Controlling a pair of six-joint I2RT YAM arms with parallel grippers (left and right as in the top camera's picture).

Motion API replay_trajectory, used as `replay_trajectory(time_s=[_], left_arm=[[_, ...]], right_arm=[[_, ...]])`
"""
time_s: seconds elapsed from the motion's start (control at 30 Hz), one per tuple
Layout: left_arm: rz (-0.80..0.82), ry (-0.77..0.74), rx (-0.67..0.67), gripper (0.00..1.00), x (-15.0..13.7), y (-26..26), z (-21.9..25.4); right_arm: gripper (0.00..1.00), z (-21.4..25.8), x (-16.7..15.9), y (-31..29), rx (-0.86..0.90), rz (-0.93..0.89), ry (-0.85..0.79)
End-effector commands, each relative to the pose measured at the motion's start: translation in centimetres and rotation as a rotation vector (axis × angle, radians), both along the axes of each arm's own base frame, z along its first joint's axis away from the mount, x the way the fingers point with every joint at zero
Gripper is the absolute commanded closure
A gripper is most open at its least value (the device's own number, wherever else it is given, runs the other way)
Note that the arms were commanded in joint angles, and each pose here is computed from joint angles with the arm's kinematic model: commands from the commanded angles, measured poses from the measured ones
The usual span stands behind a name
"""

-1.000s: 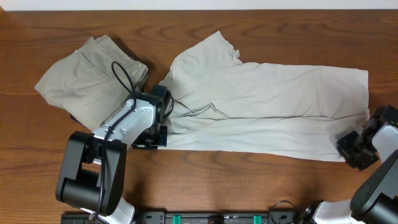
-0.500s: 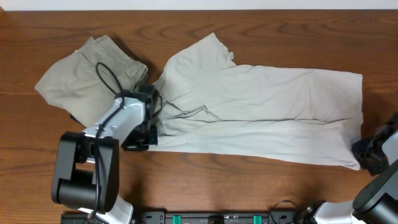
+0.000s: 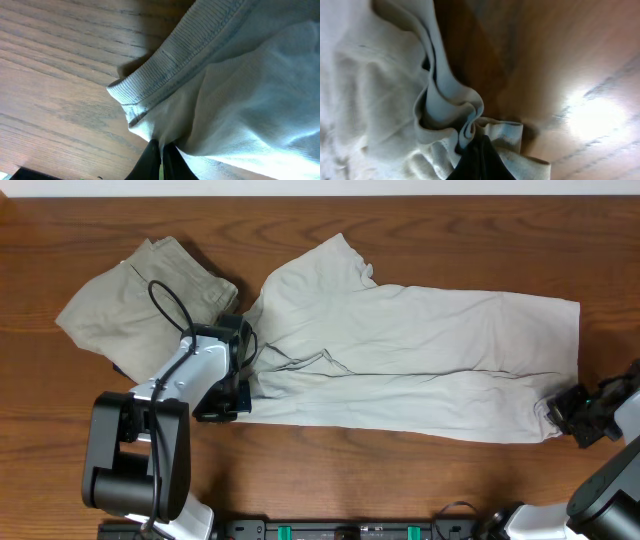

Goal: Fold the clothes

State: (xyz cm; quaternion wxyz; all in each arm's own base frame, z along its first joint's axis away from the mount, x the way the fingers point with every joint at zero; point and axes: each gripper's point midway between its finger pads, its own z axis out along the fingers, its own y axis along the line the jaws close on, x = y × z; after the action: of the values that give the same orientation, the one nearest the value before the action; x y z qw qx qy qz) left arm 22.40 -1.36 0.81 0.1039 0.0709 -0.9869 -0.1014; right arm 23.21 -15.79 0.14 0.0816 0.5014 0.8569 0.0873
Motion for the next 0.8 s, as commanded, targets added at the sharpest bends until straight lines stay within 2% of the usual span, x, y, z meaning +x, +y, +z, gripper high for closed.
replay_trajectory(time_s=[0.0,0.13,0.2,0.33,0.43,0.57,0.63,0.7,0.77], left_arm=[[0.014,0.003,0.031,0.94,0.0,0.5,-0.1],[0.013,0.009,0.032,0.94,-0.2,0.5,0.0],[0.013,0.013,0.033,0.94,-0.3,0.6,0.0],[0.013,0.021,0.034,0.94,-0.5,0.6,0.0],[0.013,0.02,0.034,0.94,-0.4,0.6,0.0],[0.013,0.02,0.034,0.94,-0.4,0.6,0.0],[0.013,0.02,0.034,0.94,-0.4,0.6,0.0],[0.013,0.02,0.034,0.94,-0.4,0.6,0.0],[0.013,0.02,0.034,0.94,-0.4,0.6,0.0]], right_arm=[[0.99,-0.9,-2.0,-1.2,-0.082,-0.077,0.11],[0.99,-1.0,-4.4,-4.4,-0.254,-0.19,0.227],[0.99,-0.8,-4.4,-5.2,-0.28,-0.22,0.22],[0.99,0.1,-3.1,-6.0,-0.247,-0.239,0.148],[0.99,0.9,-1.5,-5.6,-0.179,-0.181,0.074],[0.97,2.0,-1.1,-5.2,-0.139,-0.171,0.072],[0.75,2.7,-0.5,-4.5,-0.097,-0.139,0.051],[0.61,3.4,0.9,-3.1,-0.026,-0.044,-0.027],[0.52,3.6,1.5,-1.7,0.038,-0.009,-0.068]])
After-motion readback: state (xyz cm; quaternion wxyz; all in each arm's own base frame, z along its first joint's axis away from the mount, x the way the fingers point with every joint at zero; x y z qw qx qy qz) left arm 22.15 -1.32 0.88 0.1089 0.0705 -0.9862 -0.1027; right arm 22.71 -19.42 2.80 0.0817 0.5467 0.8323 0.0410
